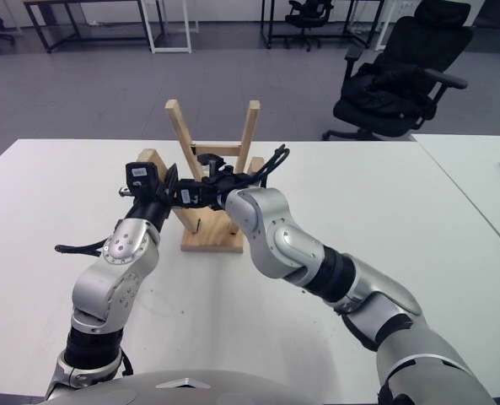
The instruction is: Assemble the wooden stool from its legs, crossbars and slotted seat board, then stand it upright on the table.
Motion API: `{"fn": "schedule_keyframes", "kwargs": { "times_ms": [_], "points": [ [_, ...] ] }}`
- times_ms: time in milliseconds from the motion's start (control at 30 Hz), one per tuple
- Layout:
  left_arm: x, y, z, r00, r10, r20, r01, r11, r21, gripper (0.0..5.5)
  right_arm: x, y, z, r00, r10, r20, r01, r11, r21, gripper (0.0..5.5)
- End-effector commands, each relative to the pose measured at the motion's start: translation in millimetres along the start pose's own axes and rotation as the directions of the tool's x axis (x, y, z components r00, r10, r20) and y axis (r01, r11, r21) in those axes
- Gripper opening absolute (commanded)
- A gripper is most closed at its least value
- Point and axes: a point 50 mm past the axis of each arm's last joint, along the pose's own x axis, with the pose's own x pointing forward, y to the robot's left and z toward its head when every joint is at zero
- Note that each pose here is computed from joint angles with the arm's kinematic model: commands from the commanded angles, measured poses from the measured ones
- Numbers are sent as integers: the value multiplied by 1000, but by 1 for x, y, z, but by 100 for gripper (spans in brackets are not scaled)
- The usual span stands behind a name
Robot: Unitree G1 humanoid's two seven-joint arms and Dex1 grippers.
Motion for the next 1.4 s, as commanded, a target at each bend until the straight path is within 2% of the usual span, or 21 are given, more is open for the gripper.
{"fn": "schedule_keyframes", "kwargs": {
  "times_ms": [33,100,167,233,300,333,400,467,533,600,633,667,700,733,767,900,967,1100,1200,1300,1400],
  "points": [
    [5,-2,-7,997,-60,-58,60,998,4,198,8,23,-8,997,80,-9,-79,992,97,361],
    [6,6,5,999,-37,0,37,999,-13,230,7,19,-9,999,47,-12,-45,993,105,361],
    [1,14,33,987,-63,146,72,996,-59,259,3,12,-11,1000,4,-1,-4,994,109,361],
    [-17,19,65,941,-144,305,178,980,-87,295,-9,-23,-6,985,-165,57,158,980,119,361],
    [-32,25,85,901,-191,390,229,972,-54,334,-27,-62,4,903,-394,173,384,919,88,361],
    [-35,36,104,868,-203,452,238,971,-20,356,-42,-78,6,838,-486,247,467,874,134,361],
    [-34,51,141,804,-254,537,267,962,55,396,-68,-100,-3,728,-622,287,510,772,379,361],
    [-22,61,158,794,-313,521,315,945,88,399,-79,-114,-23,699,-670,249,434,675,597,361],
    [-2,63,145,836,-389,386,379,919,104,399,-77,-103,-50,782,-580,227,228,606,762,361],
    [10,63,112,869,-434,235,438,898,41,399,-67,-68,-68,872,-427,237,-6,476,879,361],
    [19,67,86,899,-416,135,415,909,35,399,-58,-48,-72,909,-347,230,-81,395,915,361],
    [26,70,52,918,-396,19,397,918,-13,399,-49,-28,-74,935,-281,218,-136,285,949,361],
    [29,70,17,914,-391,-110,389,921,-36,399,-41,-10,-75,959,-211,190,-144,216,966,361],
    [30,69,-10,900,-385,-204,383,922,-53,399,-36,3,-75,974,-159,162,-131,187,974,361],
    [27,63,-20,879,-414,-239,403,910,-95,399,-34,8,-75,980,-138,141,-114,188,976,361],
    [30,53,-1,858,-478,-189,440,873,-211,399,-35,-16,-74,965,-237,116,-63,217,974,361],
    [38,55,33,872,-485,-70,459,858,-232,399,-43,-38,-74,938,-326,121,-38,250,967,361],
    [40,66,116,857,-474,204,506,848,-158,399,-64,-78,-66,850,-474,227,-82,307,948,361],
    [35,74,142,843,-461,277,491,870,-46,399,-72,-93,-69,815,-528,238,-94,285,954,361],
    [40,71,118,862,-463,207,483,874,-55,399,-69,-90,-73,820,-522,235,-129,230,965,361],
    [53,69,43,891,-450,-57,442,889,-119,399,-39,-43,-93,946,-304,111,-84,102,991,361]
  ]
}}
